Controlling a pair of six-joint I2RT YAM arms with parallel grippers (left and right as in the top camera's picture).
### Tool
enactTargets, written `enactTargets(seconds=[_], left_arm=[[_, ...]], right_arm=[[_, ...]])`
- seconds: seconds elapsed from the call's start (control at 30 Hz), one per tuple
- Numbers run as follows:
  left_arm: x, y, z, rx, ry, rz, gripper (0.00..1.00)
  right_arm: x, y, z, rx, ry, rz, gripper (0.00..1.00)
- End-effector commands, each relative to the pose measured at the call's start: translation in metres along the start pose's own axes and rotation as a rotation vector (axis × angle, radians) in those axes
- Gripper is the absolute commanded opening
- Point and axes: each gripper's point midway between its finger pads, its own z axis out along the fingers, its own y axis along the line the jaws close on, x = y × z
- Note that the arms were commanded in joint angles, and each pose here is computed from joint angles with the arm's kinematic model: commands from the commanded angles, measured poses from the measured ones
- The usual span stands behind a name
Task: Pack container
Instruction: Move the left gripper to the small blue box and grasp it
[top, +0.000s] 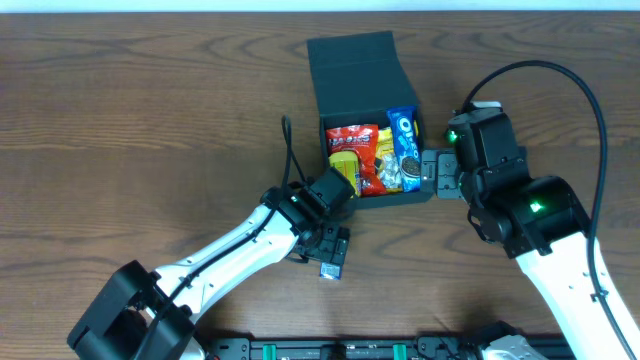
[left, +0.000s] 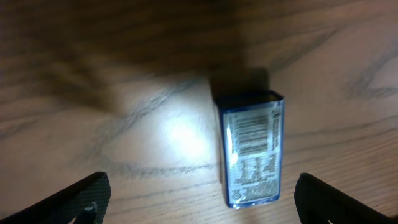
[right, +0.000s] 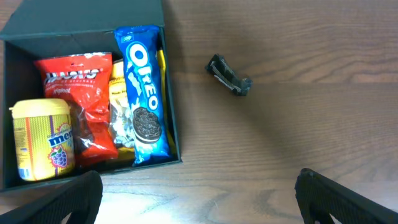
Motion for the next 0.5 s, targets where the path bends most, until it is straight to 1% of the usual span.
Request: enactTargets(seconds=[0.0,0.07,0.2,0.33,0.47], left_arm=[[-0.001,-0.007,0.002,0.03,0.005,-0.004,0.95],[-0.003,-0.008,-0.001,0.031,0.003,0.009,0.95],[0.003,0.008,-0.002,-0.052,0.02,0.045,0.95],[0.004,0.009,-0.002,-0.059,0.022,0.023,0.95],[0.0,0.004,-0.001,-0.058,-0.007,0.011,0.95]], right_arm=[[-0.003,-0.004,-0.002,0.012,-0.016,0.032,0.99],[-0.004,-0.001,-0.002,-0.002,-0.021,0.05,0.99],[-0.008,0.014,-0.003,-0.086,-0.025,0.061,0.99],[-0.009,0.011,-0.003,-0.071,-0.033,0.062,0.99],[-0.01,0.011,-0.003,-0.066,-0.035,0.069,0.99]])
